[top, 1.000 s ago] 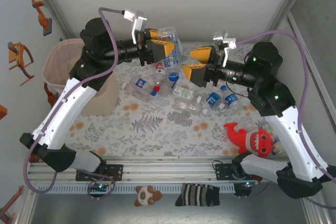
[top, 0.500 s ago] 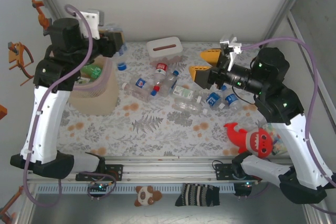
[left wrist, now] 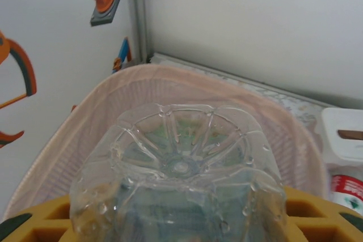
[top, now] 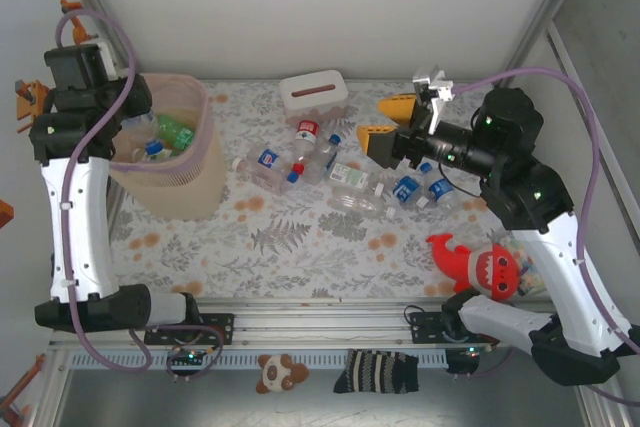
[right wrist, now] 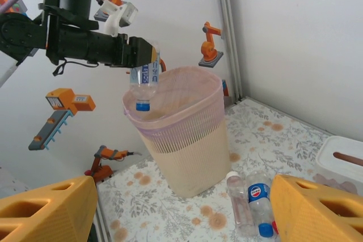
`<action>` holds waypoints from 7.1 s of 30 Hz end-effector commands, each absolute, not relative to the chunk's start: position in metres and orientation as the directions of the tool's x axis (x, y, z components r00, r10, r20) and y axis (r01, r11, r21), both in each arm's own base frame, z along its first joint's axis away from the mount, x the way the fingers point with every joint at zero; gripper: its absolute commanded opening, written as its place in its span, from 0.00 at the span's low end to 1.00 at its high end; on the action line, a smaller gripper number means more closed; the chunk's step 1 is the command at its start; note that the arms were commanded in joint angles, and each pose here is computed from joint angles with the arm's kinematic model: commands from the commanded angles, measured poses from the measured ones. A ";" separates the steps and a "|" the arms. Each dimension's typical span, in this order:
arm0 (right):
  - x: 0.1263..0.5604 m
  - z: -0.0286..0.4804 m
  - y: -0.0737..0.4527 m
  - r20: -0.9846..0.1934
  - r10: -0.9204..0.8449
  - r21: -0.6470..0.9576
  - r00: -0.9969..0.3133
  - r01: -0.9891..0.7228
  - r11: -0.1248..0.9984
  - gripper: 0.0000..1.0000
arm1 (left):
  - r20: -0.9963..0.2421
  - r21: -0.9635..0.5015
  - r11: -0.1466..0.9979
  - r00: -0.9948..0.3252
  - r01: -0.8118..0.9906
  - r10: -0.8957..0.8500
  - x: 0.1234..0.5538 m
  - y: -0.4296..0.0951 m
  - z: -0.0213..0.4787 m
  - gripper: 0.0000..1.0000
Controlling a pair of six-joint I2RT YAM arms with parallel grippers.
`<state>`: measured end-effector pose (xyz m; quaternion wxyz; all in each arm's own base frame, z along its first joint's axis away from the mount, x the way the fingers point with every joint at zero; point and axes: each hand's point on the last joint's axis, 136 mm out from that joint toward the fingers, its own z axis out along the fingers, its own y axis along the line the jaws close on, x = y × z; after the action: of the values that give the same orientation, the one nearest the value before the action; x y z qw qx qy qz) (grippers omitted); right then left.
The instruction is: Put the plastic bottles in the bin
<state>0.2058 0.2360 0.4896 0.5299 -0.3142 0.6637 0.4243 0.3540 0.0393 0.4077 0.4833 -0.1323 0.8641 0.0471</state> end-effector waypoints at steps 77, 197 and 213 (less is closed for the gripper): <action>0.314 0.345 0.232 -0.773 0.005 0.377 -0.634 -0.453 0.807 0.74 | -0.590 -0.247 0.910 -0.693 -0.334 -0.415 0.398 0.075 0.301 0.51; 0.271 0.070 0.338 -0.165 -0.423 0.179 -0.891 -0.448 0.876 0.53 | -0.677 -0.491 0.870 -0.611 -0.039 -0.410 0.312 -0.029 0.373 0.58; 0.270 0.043 0.324 -0.139 -0.201 0.018 -0.970 -0.205 0.978 0.64 | -0.674 -0.491 0.871 -0.617 -0.039 -0.407 0.311 -0.029 0.368 0.59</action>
<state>0.2710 0.3311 0.0475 0.0652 -0.1413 0.9867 0.0461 0.3168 -0.0245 0.3674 0.4215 -0.1307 0.8728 -0.2083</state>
